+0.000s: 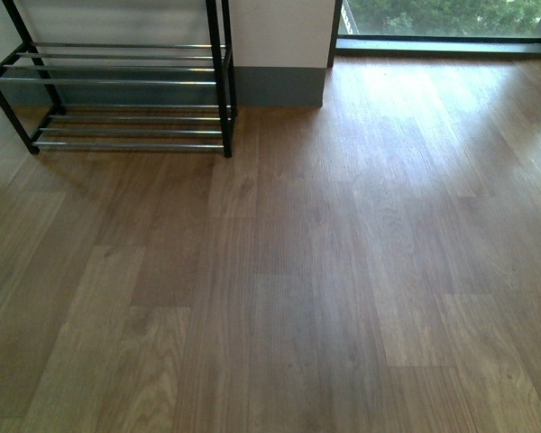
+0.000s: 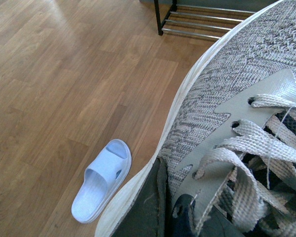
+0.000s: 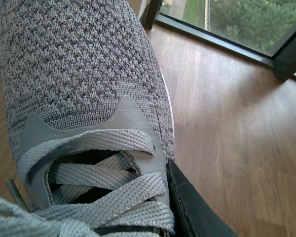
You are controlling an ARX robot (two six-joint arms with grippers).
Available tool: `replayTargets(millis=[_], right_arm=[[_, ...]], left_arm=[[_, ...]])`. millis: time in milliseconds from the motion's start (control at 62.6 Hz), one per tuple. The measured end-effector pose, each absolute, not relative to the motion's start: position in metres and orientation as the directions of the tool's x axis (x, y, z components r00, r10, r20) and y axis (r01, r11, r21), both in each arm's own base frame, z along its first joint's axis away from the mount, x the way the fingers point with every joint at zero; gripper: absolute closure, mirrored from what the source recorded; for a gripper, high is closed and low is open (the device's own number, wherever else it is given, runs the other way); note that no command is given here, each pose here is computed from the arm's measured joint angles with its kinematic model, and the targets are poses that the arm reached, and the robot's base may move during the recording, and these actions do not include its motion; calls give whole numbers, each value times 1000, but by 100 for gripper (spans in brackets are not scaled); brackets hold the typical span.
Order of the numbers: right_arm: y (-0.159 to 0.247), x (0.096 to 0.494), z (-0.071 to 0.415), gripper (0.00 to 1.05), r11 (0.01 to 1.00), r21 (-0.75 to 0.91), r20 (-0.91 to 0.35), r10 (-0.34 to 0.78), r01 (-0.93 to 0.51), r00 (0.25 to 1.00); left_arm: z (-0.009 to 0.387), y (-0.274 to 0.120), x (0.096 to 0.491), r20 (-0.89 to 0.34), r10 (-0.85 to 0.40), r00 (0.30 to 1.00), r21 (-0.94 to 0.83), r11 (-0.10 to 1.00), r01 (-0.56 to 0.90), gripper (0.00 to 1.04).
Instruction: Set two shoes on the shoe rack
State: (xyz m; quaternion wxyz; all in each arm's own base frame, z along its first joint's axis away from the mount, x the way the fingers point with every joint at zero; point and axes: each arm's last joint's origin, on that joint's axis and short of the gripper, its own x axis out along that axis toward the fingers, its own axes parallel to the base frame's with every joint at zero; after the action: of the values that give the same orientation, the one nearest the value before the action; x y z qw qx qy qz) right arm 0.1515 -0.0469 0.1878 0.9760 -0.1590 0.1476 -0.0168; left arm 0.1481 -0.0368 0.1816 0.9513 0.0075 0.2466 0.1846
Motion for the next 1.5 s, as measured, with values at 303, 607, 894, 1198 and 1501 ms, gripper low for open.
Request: replayTargets(millis=[303,607,894,1198,1501], right_arm=[[-47,151,188,103,949,-316,-283,-80,-14,956],[-47,151,188,103,949,-315,-283,-80,-14,956],[-47,151,188,103,948,-318,-283,-90,-5,955],[-47,151,188,103,949,-315,-283,-81,-13,956],[-47,151,188,103,949,-316,-283,-84,-11,955]], left_arm=[[182,-37,148,-467,355,810,106,932,-348,103],[182,-37,148,-467,355,810,106,932,-348,103],[181,-37,148,-469,349,811,103,934,-342,103],[181,-37,148,-467,355,810,107,932,-347,103],[181,-37,148,-468,354,810,106,932,-346,103]])
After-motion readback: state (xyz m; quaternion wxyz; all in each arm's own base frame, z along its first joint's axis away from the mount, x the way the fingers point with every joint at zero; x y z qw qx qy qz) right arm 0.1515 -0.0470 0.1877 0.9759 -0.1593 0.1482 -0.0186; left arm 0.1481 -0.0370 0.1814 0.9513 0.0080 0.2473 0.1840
